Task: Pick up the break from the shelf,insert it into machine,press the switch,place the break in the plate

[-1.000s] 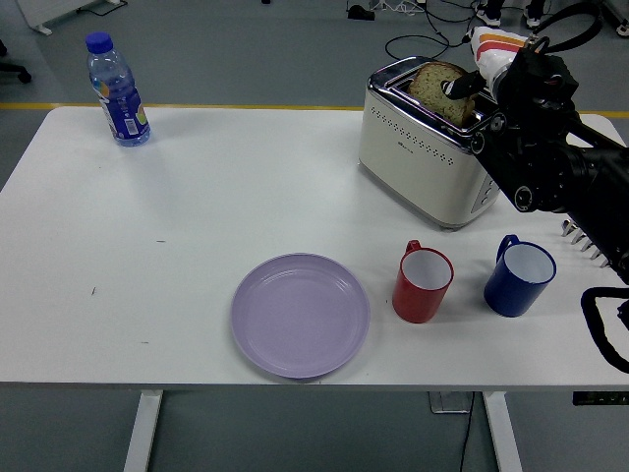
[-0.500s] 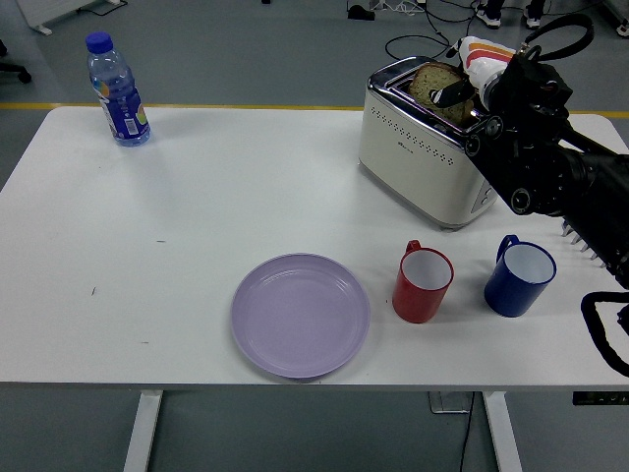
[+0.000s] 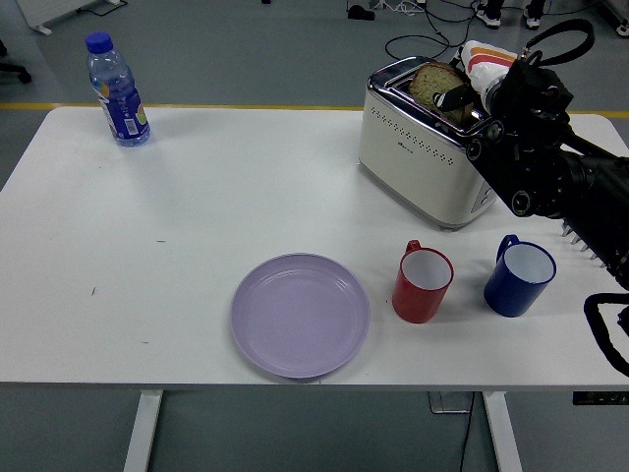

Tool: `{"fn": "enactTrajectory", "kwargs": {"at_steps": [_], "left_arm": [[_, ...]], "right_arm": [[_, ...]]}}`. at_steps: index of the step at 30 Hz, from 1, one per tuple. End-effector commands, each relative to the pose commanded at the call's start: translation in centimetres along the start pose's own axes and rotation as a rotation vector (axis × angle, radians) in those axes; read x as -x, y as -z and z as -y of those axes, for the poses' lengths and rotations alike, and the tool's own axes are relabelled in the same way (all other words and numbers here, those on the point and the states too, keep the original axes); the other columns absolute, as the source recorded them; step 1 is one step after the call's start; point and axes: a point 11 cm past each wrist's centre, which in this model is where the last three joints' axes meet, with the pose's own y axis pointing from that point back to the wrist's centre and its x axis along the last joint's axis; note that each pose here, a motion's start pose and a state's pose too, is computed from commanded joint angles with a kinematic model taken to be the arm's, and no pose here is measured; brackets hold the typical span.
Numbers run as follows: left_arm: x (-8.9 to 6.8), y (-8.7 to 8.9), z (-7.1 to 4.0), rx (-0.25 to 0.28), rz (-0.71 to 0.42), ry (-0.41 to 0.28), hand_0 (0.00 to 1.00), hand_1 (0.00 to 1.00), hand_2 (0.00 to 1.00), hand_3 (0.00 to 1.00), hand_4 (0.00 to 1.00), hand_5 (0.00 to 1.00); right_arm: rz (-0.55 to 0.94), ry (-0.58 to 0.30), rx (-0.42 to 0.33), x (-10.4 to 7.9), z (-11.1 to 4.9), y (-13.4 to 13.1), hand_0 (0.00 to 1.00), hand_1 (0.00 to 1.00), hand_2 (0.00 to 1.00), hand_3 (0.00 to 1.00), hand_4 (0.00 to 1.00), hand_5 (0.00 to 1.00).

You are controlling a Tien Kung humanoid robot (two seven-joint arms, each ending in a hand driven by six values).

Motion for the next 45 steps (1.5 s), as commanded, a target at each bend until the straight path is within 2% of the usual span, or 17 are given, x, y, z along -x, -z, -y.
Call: {"fn": "enactTrajectory", "kwargs": {"at_steps": [1,2,7,8,18,20,25,26,32,40,41,45], "left_arm": [[0.0,0.0,0.0,0.000,0.000,0.000,0.630,0.506,0.475,0.482,0.289,0.858],[0.0,0.0,0.0,0.000,0.000,0.000,0.630,0.505,0.474,0.482,0.289,0.857],[0.0,-0.1,0.0,0.002,-0.001,0.000,0.630,0.505,0.474,0.482,0.289,0.857],[0.0,-0.1,0.0,0.002,-0.001,0.000,0.630,0.504,0.472,0.479,0.289,0.857],[0.0,0.1,0.0,-0.003,0.002,0.000,0.630,0.506,0.472,0.478,0.289,0.857],[0.0,0.3,0.0,-0.006,0.003,-0.001,0.629,0.504,0.472,0.478,0.289,0.857],[-0.1,0.6,0.1,-0.011,0.005,-0.001,0.629,0.504,0.472,0.478,0.289,0.857],[-0.1,0.6,0.1,-0.012,0.006,-0.001,0.629,0.504,0.474,0.477,0.289,0.857],[-0.1,1.1,0.1,-0.020,0.005,-0.002,0.628,0.506,0.475,0.478,0.289,0.857],[0.0,1.4,0.2,-0.025,0.003,0.001,0.629,0.505,0.476,0.481,0.289,0.857],[0.0,1.4,0.2,-0.026,0.003,0.001,0.629,0.505,0.476,0.481,0.289,0.857],[0.0,1.4,0.2,-0.025,0.002,0.002,0.628,0.508,0.477,0.482,0.288,0.857]], "right_arm": [[0.001,-0.001,-0.001,0.0,0.0,0.0,0.374,0.435,0.472,0.651,0.715,0.243],[0.001,-0.003,-0.003,0.0,0.0,0.0,0.283,0.358,0.410,0.574,0.687,0.222],[0.002,-0.019,-0.017,-0.1,0.0,0.2,0.283,0.358,0.410,0.574,0.687,0.222],[0.001,-0.020,-0.018,-0.1,0.0,0.3,0.214,0.279,0.374,0.491,0.628,0.175],[-0.042,-0.040,-0.029,-0.3,-0.1,0.5,0.179,0.255,0.357,0.470,0.595,0.152],[-0.053,-0.060,-0.051,-0.5,-0.3,1.1,0.157,0.241,0.347,0.462,0.558,0.139],[-0.075,-0.113,-0.114,-1.1,-0.9,2.9,0.157,0.241,0.347,0.462,0.558,0.139],[-0.076,-0.120,-0.125,-1.2,-1.1,3.2,0.148,0.235,0.344,0.460,0.518,0.127],[-0.052,-0.168,-0.208,-2.2,-2.3,5.8,0.145,0.228,0.340,0.460,0.521,0.139],[-0.019,-0.322,-0.247,-7.8,-3.6,5.1,0.143,0.227,0.337,0.460,0.519,0.125],[-0.009,-0.353,-0.252,-8.9,-3.9,4.9,0.143,0.227,0.337,0.460,0.519,0.125],[0.041,-0.423,-0.277,-11.4,-5.1,4.4,0.134,0.226,0.337,0.461,0.519,0.116]]}}
